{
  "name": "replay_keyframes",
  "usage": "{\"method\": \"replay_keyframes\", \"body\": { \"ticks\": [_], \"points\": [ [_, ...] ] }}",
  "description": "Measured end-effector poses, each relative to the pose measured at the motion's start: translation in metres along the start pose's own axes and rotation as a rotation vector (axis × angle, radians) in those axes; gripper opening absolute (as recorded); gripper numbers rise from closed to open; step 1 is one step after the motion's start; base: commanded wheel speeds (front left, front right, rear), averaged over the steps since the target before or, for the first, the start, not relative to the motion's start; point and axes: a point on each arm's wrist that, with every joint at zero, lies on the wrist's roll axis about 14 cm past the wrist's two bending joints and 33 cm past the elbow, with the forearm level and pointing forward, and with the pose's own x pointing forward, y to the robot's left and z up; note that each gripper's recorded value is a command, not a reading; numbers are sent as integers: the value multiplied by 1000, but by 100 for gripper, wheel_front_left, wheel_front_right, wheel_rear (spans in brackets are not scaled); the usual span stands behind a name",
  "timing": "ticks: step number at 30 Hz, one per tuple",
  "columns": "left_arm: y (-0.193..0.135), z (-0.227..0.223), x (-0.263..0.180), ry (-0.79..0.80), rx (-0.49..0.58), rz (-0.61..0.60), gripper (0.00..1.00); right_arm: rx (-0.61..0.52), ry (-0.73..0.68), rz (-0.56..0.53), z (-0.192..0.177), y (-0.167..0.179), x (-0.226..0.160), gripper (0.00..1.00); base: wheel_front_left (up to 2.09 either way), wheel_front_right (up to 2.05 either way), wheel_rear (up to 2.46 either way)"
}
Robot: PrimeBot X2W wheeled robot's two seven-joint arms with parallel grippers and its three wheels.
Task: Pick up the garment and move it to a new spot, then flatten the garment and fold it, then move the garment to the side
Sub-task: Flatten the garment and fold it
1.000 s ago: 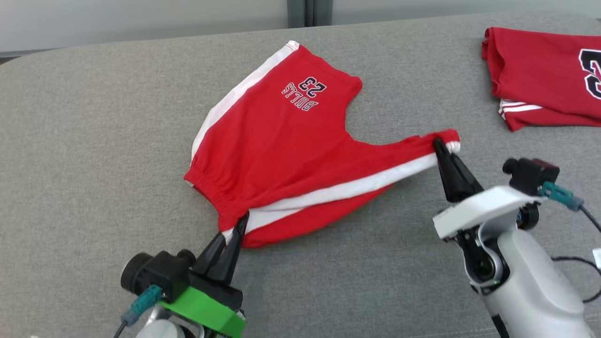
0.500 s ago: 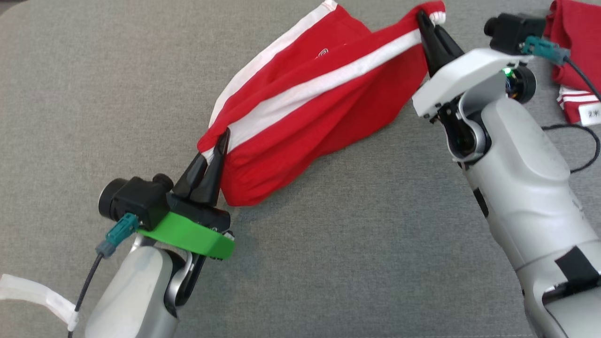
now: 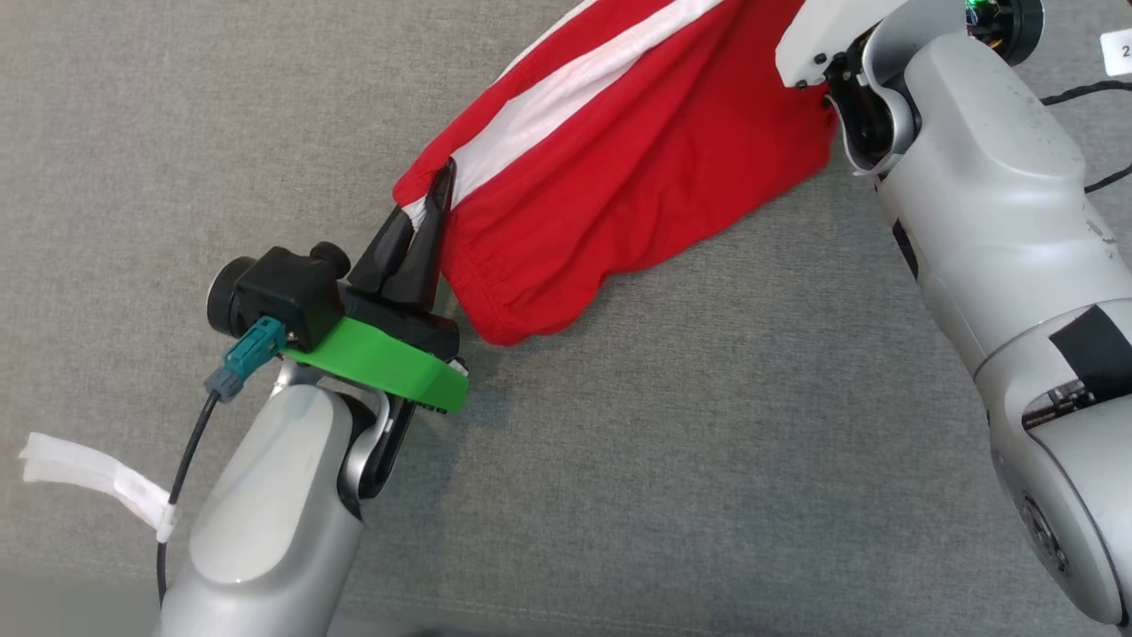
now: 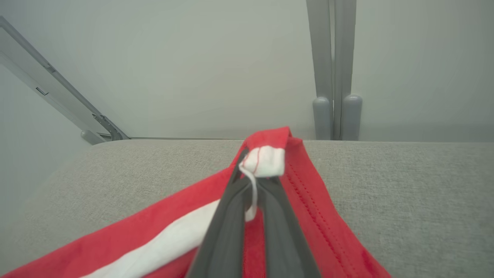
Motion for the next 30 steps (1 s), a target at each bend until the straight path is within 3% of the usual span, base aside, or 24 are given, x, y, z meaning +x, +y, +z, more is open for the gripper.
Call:
{"method": "replay_keyframes", "body": {
  "ticks": [4, 6, 8, 19, 30],
  "points": [
    [6, -9, 0, 27, 0, 15, 0, -7, 43, 9, -19, 4, 11, 2, 0, 0, 0],
    [9, -12, -1, 34, -2, 24, 0, -12, 59, 13, -25, 6, 14, 100, 0, 0, 0],
    [13, -15, -1, 44, 1, 36, 100, -9, 80, 16, -32, 7, 16, 100, 0, 0, 0],
    [17, -13, -21, 47, 19, 72, 100, -111, 75, 57, -31, 18, 2, 100, 0, 0, 0],
    [58, 32, -71, -76, 87, 273, 100, -217, 91, -6, -30, -27, -29, 100, 0, 0, 0]
  ]
}}
